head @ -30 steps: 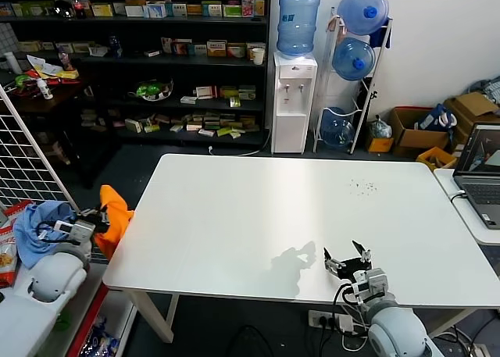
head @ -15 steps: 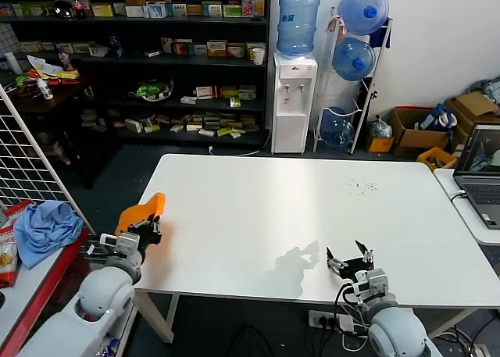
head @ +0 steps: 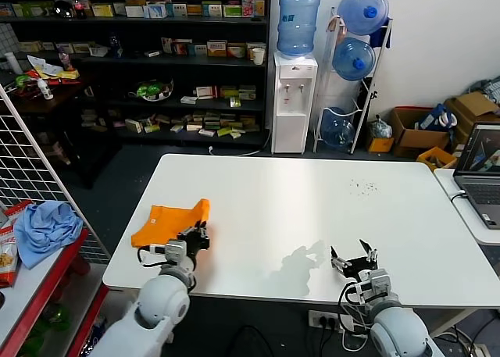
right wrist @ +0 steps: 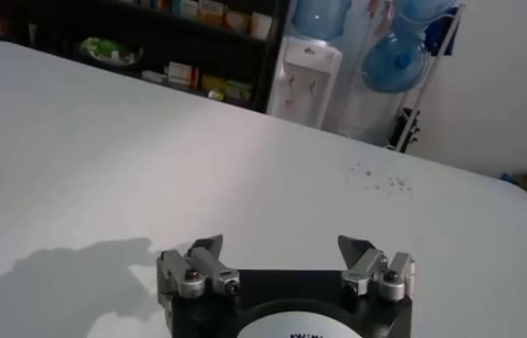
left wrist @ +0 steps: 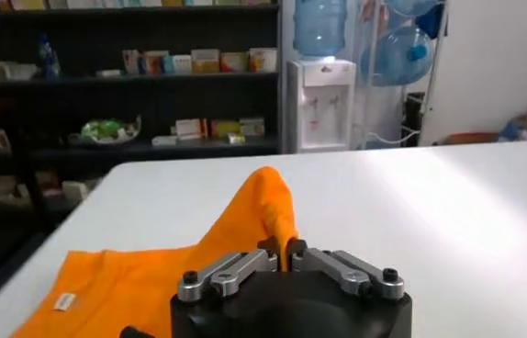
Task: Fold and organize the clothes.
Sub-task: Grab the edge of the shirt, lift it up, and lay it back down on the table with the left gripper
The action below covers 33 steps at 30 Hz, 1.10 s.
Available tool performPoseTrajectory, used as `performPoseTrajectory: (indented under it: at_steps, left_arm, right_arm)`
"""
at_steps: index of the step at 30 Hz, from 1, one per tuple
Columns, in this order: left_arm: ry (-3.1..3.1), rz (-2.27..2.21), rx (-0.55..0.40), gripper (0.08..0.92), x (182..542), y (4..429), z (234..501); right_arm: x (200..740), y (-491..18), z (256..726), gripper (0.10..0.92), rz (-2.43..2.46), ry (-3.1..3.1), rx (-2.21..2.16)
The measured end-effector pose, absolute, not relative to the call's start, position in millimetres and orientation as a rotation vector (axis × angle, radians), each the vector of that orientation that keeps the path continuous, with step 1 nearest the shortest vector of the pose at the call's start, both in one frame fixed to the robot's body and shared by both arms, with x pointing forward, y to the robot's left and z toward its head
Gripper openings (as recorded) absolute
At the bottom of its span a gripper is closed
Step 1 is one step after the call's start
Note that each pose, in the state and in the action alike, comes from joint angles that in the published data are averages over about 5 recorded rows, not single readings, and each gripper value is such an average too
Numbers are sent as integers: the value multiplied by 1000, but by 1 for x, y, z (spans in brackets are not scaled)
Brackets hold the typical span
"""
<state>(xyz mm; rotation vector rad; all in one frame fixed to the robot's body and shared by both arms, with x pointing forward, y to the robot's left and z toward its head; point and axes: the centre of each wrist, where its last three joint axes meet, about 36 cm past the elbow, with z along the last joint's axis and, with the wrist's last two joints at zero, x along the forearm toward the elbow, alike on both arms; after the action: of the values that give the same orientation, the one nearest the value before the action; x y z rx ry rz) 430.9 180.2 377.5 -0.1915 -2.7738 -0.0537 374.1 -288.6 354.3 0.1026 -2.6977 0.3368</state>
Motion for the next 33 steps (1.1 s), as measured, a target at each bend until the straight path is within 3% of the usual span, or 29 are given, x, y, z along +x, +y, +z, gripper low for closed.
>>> performPoseTrajectory:
  at_steps: [11, 18, 26, 33]
  left_arm:
    - [-2777, 269, -268, 132, 440, 73, 354]
    - [-2751, 436, -303, 149, 441, 27, 339]
    - [-2759, 642, -444, 361, 433, 0, 329]
    - [-2879, 748, -519, 570, 427, 22, 314]
  right_arm:
    - [371, -303, 357, 823, 357, -2702, 65]
    - [368, -313, 361, 823, 364, -2703, 39]
    - [368, -316, 366, 823, 359, -2723, 24]
    - [369, -311, 366, 823, 353, -2746, 32]
